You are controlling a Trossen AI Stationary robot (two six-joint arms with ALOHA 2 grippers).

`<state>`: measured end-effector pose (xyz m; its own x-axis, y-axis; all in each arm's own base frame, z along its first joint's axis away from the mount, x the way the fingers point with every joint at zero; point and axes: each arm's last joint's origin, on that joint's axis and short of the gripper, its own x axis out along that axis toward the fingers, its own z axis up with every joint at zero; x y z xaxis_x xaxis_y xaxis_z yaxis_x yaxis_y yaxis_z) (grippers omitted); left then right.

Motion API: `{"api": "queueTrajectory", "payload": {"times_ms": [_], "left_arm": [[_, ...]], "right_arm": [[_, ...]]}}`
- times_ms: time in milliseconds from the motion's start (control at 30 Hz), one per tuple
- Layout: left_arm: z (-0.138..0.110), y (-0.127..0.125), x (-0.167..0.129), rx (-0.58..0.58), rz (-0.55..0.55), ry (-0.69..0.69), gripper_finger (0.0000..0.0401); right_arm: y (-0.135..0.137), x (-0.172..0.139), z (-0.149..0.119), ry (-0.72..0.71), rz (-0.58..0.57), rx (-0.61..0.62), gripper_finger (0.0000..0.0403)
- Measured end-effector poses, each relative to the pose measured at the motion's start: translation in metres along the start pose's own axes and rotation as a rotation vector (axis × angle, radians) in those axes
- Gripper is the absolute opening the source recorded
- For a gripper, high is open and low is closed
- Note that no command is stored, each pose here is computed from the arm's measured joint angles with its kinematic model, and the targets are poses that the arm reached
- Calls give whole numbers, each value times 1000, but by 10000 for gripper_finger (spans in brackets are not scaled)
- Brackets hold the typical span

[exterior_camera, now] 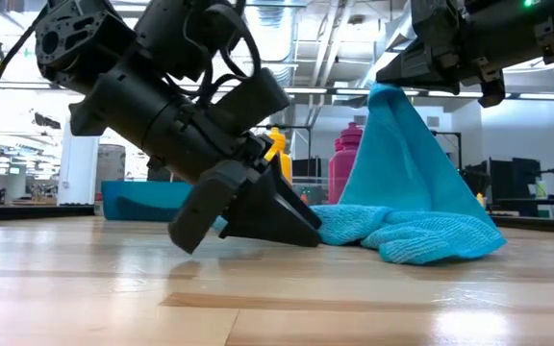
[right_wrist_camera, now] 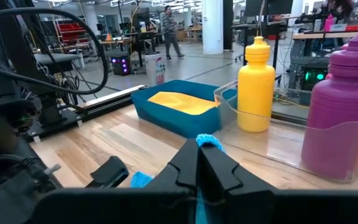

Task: Pick & Place Sports Items
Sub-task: Fold the blue towel

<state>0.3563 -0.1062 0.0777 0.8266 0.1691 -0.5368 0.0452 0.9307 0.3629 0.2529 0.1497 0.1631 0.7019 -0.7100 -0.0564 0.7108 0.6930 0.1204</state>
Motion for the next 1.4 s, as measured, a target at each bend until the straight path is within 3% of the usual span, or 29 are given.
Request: {"api": "queueTrajectory", "payload": {"times_ms": [300,767,900,1033,1400], "left_arm": [[7,-1,1,-62,-4,-35,149],[12,-18,-7,-38,-47,-70,149],[15,-21,-9,20,-48,-104,149],[18,-18,-9,71,10,-121,149],[16,0,0,35,38,-102,149]], "right_arm": [[0,0,0,8,15,0,0],[0,0,-1,11,16,-15,0],[0,0,-1,11,16,-15,0],[0,0,-1,11,16,-15,0],[0,0,-1,11,16,-15,0]]}}
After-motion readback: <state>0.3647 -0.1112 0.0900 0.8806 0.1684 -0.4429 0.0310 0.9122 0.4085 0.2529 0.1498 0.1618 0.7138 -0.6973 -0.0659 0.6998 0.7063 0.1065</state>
